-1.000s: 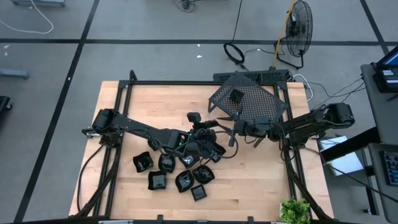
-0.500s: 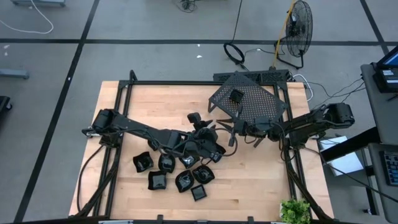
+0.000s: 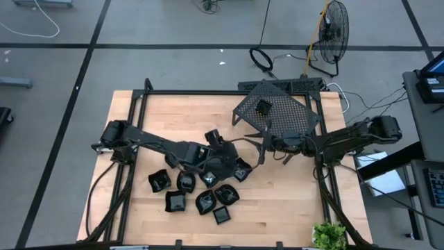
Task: Pick & Place Mini shaped plates
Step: Stack the black square plate on the square black plate on the shelf
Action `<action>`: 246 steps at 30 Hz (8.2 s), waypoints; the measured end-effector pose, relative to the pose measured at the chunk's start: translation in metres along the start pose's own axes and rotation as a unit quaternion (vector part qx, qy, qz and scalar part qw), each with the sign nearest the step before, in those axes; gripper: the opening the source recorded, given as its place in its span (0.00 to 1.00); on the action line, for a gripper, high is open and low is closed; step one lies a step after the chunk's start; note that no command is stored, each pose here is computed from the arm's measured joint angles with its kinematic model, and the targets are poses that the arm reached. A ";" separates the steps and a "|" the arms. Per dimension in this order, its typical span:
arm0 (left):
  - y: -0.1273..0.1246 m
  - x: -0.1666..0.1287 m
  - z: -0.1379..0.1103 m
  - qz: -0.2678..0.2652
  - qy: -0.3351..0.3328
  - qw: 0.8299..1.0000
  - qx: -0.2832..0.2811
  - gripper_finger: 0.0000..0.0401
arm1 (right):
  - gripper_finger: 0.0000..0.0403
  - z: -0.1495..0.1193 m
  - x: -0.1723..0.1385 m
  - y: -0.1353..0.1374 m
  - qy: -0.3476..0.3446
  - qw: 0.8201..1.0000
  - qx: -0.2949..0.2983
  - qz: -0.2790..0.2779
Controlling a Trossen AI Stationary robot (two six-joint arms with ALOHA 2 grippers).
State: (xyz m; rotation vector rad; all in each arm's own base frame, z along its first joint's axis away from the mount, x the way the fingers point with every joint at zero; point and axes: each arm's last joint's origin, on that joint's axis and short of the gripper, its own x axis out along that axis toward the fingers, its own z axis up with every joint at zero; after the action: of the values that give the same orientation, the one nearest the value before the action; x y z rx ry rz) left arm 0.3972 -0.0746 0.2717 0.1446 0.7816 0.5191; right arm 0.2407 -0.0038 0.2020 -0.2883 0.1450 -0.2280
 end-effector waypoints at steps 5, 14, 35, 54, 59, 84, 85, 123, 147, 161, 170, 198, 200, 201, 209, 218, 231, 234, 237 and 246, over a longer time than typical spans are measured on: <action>0.001 0.037 -0.024 -0.049 0.072 0.996 -0.019 0.60 | 0.17 0.003 -0.010 -0.004 0.025 1.000 0.015 0.007; 0.018 0.093 -0.053 -0.107 0.172 0.976 -0.075 0.53 | 0.18 0.000 -0.018 -0.005 0.060 0.998 0.023 0.015; 0.019 0.133 -0.070 -0.160 0.222 0.957 -0.098 0.52 | 0.18 0.000 -0.018 -0.005 0.060 0.998 0.022 0.015; 0.017 0.132 -0.073 -0.165 0.237 0.952 -0.103 0.02 | 0.18 0.000 -0.018 -0.005 0.060 0.998 0.019 0.015; 0.018 0.131 -0.072 -0.167 0.235 0.953 -0.094 0.01 | 0.18 0.000 -0.018 -0.005 0.060 0.998 0.020 0.015; 0.016 0.105 -0.057 -0.144 0.195 0.964 -0.105 0.22 | 0.18 0.001 -0.018 -0.005 0.058 0.998 0.020 0.015; 0.015 0.108 -0.060 -0.142 0.199 0.964 -0.104 0.24 | 0.18 0.001 -0.018 -0.005 0.058 0.998 0.020 0.014; 0.007 0.133 -0.078 -0.110 0.224 0.965 -0.084 0.01 | 0.18 0.001 -0.018 -0.005 0.060 0.998 0.020 0.015; 0.028 0.101 -0.066 -0.023 0.211 0.976 -0.047 0.07 | 0.18 0.001 -0.018 -0.005 0.059 0.998 0.020 0.015; 0.042 0.128 -0.076 -0.113 0.220 0.968 -0.035 0.35 | 0.18 0.000 -0.018 -0.005 0.062 0.998 0.019 0.015; 0.052 0.145 -0.102 -0.136 0.207 0.966 -0.078 0.32 | 0.18 0.000 -0.018 -0.005 0.062 0.998 0.019 0.016; 0.054 0.124 -0.095 -0.153 0.178 0.970 -0.059 0.00 | 0.18 -0.001 -0.018 -0.005 0.066 0.998 0.018 0.016; 0.055 0.113 -0.089 -0.139 0.162 0.976 -0.051 0.00 | 0.18 -0.001 -0.018 -0.005 0.066 0.998 0.018 0.016; 0.056 0.106 -0.084 -0.136 0.149 0.978 -0.051 0.00 | 0.18 -0.001 -0.018 -0.005 0.066 0.998 0.018 0.016; 0.057 0.061 -0.063 -0.113 0.096 0.988 -0.048 0.00 | 0.18 -0.001 -0.018 -0.005 0.066 0.998 0.018 0.016; 0.077 0.062 -0.089 0.008 0.232 0.955 -0.187 0.13 | 0.18 0.000 -0.018 -0.005 0.065 0.998 0.018 0.016; 0.075 0.085 -0.105 -0.017 0.307 0.921 -0.238 0.44 | 0.18 -0.001 -0.018 -0.005 0.065 0.998 0.018 0.016; 0.074 0.094 -0.114 -0.002 0.332 0.915 -0.227 0.42 | 0.18 0.000 -0.018 -0.005 0.065 0.998 0.018 0.016; 0.075 0.098 -0.116 0.000 0.338 0.916 -0.216 0.36 | 0.18 -0.001 -0.018 -0.005 0.065 0.998 0.018 0.017; 0.077 0.079 -0.105 0.031 0.282 0.947 -0.152 0.03 | 0.18 0.000 -0.018 -0.005 0.065 0.998 0.018 0.016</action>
State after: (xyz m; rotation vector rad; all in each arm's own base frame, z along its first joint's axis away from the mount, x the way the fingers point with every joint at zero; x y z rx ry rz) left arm 0.3398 0.0245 0.1718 -0.2812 1.2439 0.7485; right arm 0.2223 -0.0041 0.2049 -0.2349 0.2743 -0.2172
